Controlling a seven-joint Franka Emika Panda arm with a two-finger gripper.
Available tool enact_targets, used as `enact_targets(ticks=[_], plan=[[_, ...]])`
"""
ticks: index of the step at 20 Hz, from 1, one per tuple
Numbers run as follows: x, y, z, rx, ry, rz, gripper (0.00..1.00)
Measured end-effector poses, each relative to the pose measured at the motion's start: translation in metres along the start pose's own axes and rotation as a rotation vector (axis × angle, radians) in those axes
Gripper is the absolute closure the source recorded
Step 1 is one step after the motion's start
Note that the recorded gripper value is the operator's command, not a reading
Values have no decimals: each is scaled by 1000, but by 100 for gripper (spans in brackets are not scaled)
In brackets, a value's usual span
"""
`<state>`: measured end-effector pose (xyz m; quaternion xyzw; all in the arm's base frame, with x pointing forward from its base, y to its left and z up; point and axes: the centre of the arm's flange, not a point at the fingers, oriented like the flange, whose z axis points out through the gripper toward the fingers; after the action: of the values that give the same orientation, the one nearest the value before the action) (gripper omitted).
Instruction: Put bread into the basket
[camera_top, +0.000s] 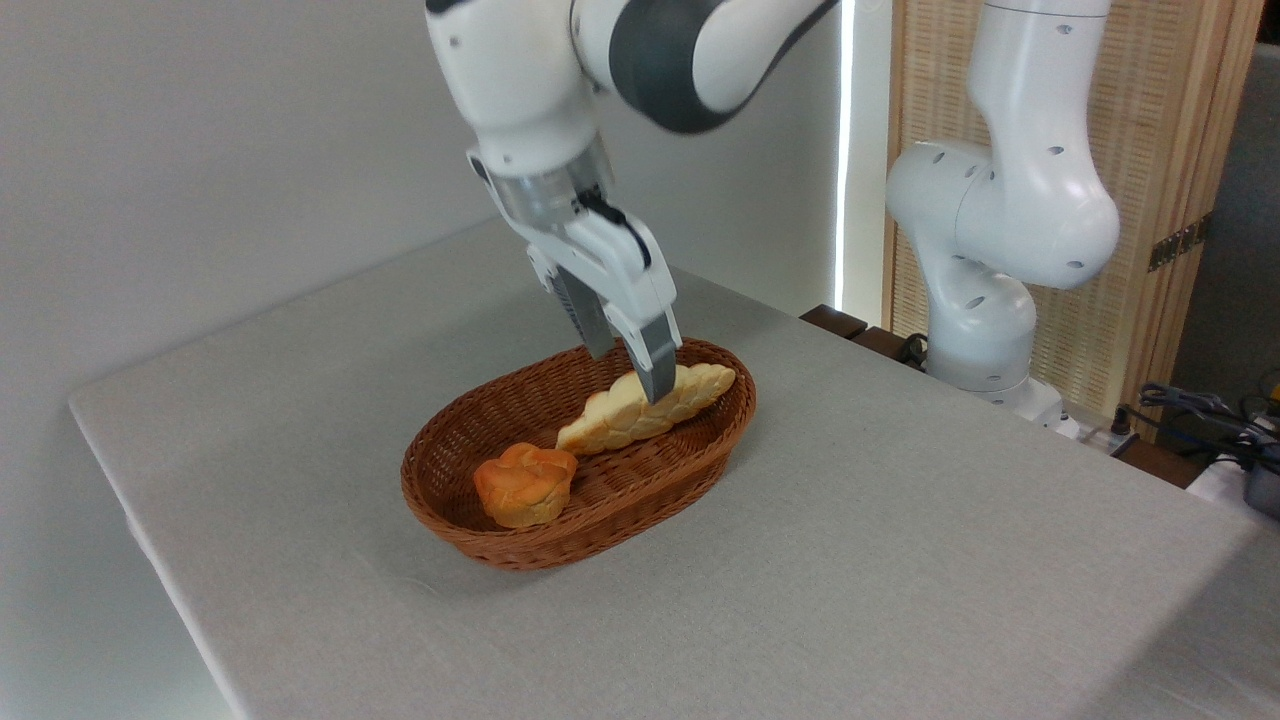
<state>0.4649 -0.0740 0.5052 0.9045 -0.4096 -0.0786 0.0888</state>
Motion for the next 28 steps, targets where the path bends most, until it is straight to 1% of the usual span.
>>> enact_targets(ticks=[1,3,5,7,10,12,14,15,16,19,20,22,28], plan=[[-3,-2,-14,31,14,-2,0],[-11,-8,-50,121,31,10,0],[-19,-15,-81,198,43,54,0],[-26,-23,-104,234,67,76,0],[-31,-40,-127,266,101,65,0],[-31,-52,-137,268,126,45,0],[-31,-63,-145,240,180,21,0],[-33,-68,-147,229,200,8,0],[-35,-71,-149,220,207,1,0],[-32,-72,-148,187,198,-48,0],[-29,-72,-148,182,195,-66,0],[-20,-71,-147,178,189,-72,0],[-12,-69,-142,210,136,-61,0]])
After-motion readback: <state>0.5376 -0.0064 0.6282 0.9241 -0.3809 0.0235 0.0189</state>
